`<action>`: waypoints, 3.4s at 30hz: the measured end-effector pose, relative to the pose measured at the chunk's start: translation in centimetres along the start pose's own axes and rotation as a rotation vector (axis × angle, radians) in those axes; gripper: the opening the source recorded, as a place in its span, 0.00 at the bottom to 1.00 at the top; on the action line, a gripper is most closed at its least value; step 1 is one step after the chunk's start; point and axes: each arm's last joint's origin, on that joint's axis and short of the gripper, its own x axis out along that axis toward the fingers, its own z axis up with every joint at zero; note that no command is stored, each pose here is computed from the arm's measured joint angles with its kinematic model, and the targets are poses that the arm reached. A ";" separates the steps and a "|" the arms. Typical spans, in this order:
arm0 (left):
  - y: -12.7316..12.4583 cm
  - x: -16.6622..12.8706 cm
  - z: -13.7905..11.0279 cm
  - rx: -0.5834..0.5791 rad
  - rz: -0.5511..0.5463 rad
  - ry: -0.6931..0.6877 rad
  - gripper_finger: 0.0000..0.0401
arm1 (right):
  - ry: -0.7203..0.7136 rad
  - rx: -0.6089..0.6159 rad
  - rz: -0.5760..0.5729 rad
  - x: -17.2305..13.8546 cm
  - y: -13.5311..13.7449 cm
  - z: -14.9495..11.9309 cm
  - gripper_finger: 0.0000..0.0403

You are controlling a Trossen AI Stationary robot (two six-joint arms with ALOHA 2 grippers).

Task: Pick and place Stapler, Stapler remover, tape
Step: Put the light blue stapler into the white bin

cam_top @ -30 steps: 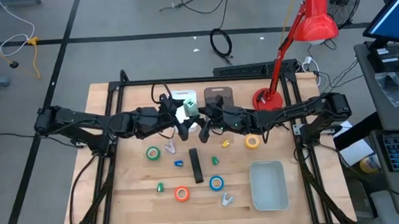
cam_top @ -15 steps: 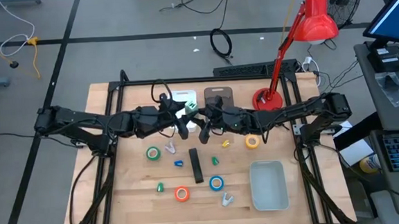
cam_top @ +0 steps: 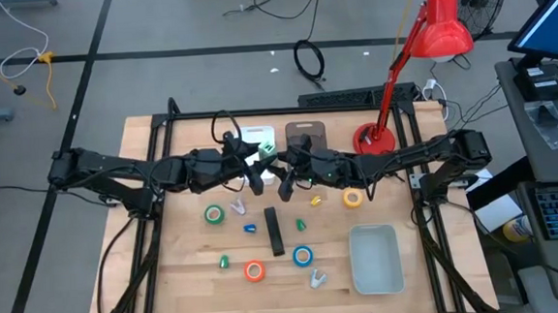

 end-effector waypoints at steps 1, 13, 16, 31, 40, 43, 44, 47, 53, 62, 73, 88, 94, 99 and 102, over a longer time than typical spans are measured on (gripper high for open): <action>0.0 -0.1 0.1 -0.001 0.000 0.000 0.48 | 0.000 0.002 0.001 0.0 0.0 0.0 0.35; 0.7 -0.7 0.3 -0.005 0.010 0.036 0.43 | 0.010 -0.010 0.007 0.0 0.0 -0.1 0.40; 1.0 -0.6 0.4 -0.017 0.013 0.029 0.43 | 0.004 -0.008 0.000 0.0 0.0 0.0 0.40; 1.0 -0.8 0.5 -0.009 -0.005 0.031 0.43 | -0.001 -0.018 0.019 0.0 0.0 0.1 0.40; 1.1 -0.8 0.2 0.008 0.000 0.066 0.43 | 0.027 -0.034 0.035 0.0 0.0 -0.2 0.41; 1.1 -0.8 0.1 0.018 0.008 0.072 0.42 | 0.033 -0.034 0.073 0.1 -0.1 -0.2 0.43; 1.2 -0.8 0.1 0.022 0.010 0.075 0.42 | 0.038 -0.035 0.082 0.1 -0.1 -0.2 0.43; 1.4 -0.9 -0.2 0.041 0.040 0.104 0.42 | 0.069 -0.047 0.080 0.1 -0.2 -0.5 0.46; 2.6 -1.9 -0.1 0.058 0.137 0.142 0.42 | 0.109 -0.062 0.074 -0.8 -0.6 0.0 0.50; 5.5 -0.6 -0.2 0.005 0.176 0.205 0.42 | 0.157 -0.102 0.065 -1.5 -0.9 0.2 0.48; 13.1 2.6 -2.7 -0.384 0.251 0.452 0.42 | 0.242 -0.103 0.049 -1.7 -1.1 -0.7 0.49; 16.7 7.2 -7.1 -0.614 0.181 0.599 0.42 | 0.239 -0.101 0.049 -1.7 -1.1 -0.7 0.48; 17.4 8.7 -8.7 -0.646 0.176 0.610 0.42 | 0.232 -0.099 0.051 -1.6 -1.1 -0.6 0.48; 17.8 9.7 -9.9 -0.668 0.166 0.638 0.42 | 0.232 -0.099 0.051 -1.6 -1.1 -0.6 0.48; 18.0 10.1 -10.4 -0.674 0.156 0.636 0.42 | 0.232 -0.099 0.051 -1.6 -1.1 -0.6 0.48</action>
